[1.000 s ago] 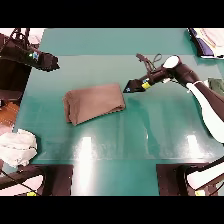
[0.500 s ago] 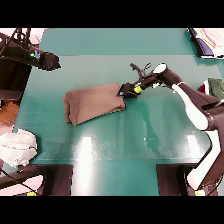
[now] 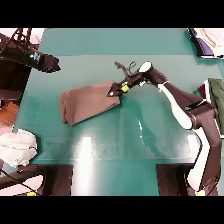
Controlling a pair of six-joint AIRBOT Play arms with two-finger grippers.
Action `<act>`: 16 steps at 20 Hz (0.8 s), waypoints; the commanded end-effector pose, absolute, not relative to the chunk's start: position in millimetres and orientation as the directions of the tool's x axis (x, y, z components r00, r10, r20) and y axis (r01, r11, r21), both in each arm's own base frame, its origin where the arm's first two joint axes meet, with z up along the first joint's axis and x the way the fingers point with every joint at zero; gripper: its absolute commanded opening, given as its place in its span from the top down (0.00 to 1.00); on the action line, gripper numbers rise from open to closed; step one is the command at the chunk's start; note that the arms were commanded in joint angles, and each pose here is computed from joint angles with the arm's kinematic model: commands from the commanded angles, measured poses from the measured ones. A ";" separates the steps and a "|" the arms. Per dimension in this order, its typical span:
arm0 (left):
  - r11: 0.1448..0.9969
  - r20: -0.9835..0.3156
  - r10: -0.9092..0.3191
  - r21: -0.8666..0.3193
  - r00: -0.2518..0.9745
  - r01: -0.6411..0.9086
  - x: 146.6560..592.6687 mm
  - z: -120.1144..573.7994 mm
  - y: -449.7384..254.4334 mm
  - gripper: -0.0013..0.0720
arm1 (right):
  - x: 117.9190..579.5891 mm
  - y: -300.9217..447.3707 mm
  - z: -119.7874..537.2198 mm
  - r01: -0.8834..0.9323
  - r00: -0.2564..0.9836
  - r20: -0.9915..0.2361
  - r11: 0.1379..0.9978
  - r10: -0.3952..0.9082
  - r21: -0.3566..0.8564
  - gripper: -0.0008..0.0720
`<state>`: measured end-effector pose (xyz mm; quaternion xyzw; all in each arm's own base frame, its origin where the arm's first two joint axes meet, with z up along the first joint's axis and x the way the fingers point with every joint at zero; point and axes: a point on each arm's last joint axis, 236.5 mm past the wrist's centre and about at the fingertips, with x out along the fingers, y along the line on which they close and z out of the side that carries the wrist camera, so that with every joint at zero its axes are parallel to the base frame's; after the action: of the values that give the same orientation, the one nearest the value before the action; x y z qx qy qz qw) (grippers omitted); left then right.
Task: Fold the shirts.
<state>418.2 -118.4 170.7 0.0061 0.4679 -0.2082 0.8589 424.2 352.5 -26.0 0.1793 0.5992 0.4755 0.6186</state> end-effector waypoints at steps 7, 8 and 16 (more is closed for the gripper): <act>0.864 -0.776 -0.478 -0.333 0.412 0.377 408.7 150.0 -166.3 0.95 | 492.6 113.7 89.2 -0.319 0.265 -0.750 0.789 0.606 0.525 0.96; 0.859 -0.772 -0.486 -0.334 0.410 0.388 408.1 145.1 -175.5 0.95 | 497.6 79.3 100.1 -0.273 0.328 -0.752 0.819 0.572 0.504 0.96; 0.799 -0.728 -0.564 -0.360 0.390 0.482 388.3 138.1 -254.9 0.95 | 509.1 -187.5 147.1 0.169 0.736 -0.650 0.878 0.190 0.447 0.96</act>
<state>395.3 -231.0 136.9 -0.0383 0.4613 -0.3006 0.8339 516.8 -102.8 132.6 0.2258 0.4179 0.0938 0.8750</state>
